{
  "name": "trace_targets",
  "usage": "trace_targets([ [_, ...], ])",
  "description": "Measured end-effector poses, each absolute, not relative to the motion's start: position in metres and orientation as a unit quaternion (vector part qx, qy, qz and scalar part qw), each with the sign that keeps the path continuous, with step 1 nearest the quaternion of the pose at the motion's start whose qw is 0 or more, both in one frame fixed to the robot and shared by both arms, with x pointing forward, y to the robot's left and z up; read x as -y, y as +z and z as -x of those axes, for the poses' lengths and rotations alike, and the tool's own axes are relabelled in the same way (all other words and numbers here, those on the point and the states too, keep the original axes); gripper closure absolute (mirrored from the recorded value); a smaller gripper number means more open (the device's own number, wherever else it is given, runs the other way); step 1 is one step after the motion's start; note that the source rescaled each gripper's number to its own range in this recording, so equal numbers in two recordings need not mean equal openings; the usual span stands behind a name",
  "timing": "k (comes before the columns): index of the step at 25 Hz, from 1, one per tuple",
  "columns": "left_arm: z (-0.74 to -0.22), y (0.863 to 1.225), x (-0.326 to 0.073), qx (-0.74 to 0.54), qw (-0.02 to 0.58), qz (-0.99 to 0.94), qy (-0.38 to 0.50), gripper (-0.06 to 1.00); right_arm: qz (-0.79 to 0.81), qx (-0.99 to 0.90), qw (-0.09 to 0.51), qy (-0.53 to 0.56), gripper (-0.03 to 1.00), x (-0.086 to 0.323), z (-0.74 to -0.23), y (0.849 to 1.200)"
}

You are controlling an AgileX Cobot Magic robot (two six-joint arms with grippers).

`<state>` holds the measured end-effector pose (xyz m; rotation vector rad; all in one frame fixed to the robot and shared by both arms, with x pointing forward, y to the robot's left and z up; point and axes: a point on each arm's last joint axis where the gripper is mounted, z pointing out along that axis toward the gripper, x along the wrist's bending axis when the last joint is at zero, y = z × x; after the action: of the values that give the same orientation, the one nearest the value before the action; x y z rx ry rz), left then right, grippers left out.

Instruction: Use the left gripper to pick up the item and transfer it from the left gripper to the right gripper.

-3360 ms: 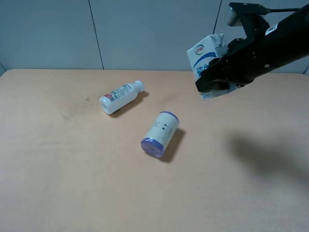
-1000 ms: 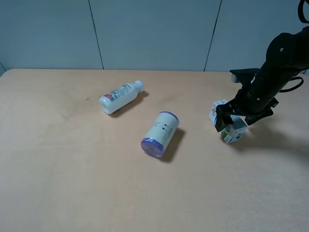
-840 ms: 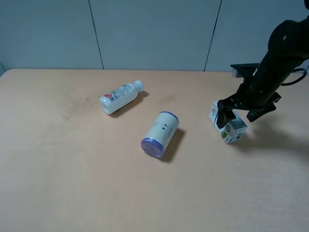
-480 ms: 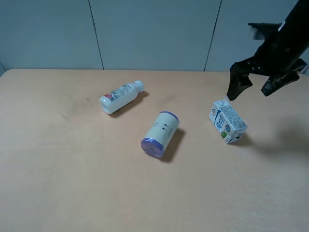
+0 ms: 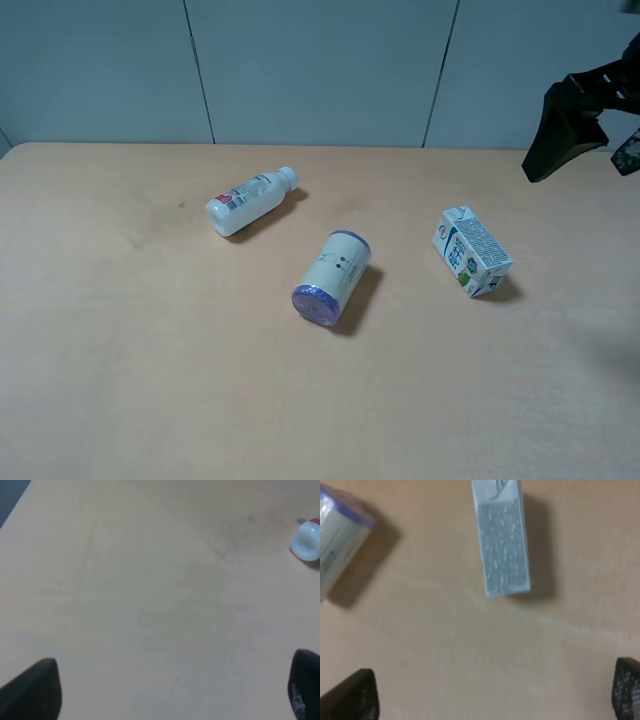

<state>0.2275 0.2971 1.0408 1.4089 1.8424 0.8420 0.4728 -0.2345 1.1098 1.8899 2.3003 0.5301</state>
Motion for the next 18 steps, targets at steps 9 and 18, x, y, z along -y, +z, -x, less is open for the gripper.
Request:
trace_targets([
  [9,-0.227,1.041,-0.297,-0.705,0.331,-0.539,0.322,0.11,-0.63,-0.759,0.047,0.16,-0.03,0.25,-0.402,1.077],
  [18,-0.227,1.041,-0.297,-0.705,0.331,-0.539,0.322,0.11,-0.61,-0.751,0.135,0.212,-0.03,0.275,-0.325,1.061],
])
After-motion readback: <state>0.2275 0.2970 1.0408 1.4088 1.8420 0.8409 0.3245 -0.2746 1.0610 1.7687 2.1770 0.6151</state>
